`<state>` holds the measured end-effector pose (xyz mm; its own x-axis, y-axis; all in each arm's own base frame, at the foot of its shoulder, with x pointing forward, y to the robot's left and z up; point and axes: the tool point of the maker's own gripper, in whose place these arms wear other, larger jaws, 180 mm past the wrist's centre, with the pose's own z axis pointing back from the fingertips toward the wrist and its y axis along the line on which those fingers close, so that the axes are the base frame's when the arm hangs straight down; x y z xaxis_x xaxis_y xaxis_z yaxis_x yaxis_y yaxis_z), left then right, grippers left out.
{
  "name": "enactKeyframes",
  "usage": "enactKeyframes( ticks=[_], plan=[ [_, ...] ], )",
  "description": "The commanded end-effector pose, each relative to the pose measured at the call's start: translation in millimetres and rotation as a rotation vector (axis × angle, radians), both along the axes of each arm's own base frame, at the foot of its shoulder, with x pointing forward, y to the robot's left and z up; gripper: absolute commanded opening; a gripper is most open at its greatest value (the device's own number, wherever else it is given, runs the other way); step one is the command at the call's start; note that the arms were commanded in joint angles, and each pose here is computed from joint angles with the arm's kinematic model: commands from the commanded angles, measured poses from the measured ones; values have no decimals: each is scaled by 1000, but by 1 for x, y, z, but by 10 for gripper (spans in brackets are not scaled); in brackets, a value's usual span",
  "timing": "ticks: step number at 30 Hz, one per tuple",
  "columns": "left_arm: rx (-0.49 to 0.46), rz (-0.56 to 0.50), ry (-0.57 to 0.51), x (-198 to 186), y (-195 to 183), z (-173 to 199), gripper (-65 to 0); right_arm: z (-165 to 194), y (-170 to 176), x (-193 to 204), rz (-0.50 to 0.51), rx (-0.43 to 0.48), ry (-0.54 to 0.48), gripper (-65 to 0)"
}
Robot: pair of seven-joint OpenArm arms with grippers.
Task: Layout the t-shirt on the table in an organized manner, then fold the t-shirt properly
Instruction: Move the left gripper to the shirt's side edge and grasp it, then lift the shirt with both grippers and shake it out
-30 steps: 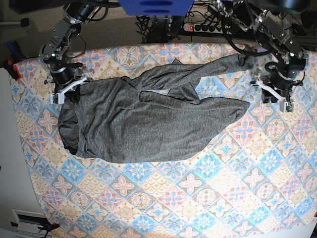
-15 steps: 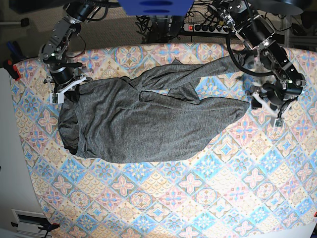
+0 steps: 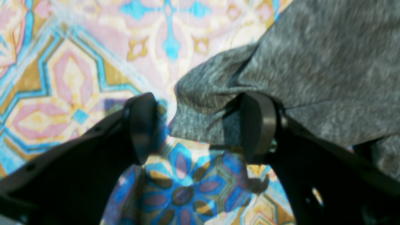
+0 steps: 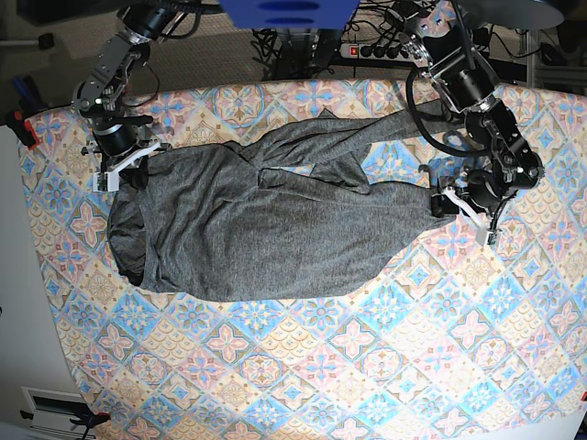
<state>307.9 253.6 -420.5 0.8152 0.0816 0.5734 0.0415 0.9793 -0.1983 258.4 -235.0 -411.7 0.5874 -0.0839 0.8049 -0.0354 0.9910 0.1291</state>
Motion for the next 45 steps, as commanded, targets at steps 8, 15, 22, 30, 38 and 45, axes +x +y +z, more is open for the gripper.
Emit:
enactKeyframes(
  ticks=[8, 15, 22, 30, 38, 45],
  plan=[
    [-4, -213, 46, 4, -68, -12, -605, 15, -4, 8, 2, -14, -54, -650],
    [-36, -239, 47, 5, -92, -14, -650, 15, -5, 7, 2, -15, -54, -650],
    [36, -269, -97, 29, -100, 41, -650, 31, -7, 14, 7, -44, -92, -650],
    [119, -283, -222, 94, -98, 127, -650, 90, -10, 67, 21, -120, -215, -650],
    [155, -272, -372, 137, -94, 197, -650, 163, -40, 123, 4, -251, -278, -650],
    [165, -265, -441, 173, -79, 245, -650, 266, -64, 174, -42, -309, -437, -650]
  ],
)
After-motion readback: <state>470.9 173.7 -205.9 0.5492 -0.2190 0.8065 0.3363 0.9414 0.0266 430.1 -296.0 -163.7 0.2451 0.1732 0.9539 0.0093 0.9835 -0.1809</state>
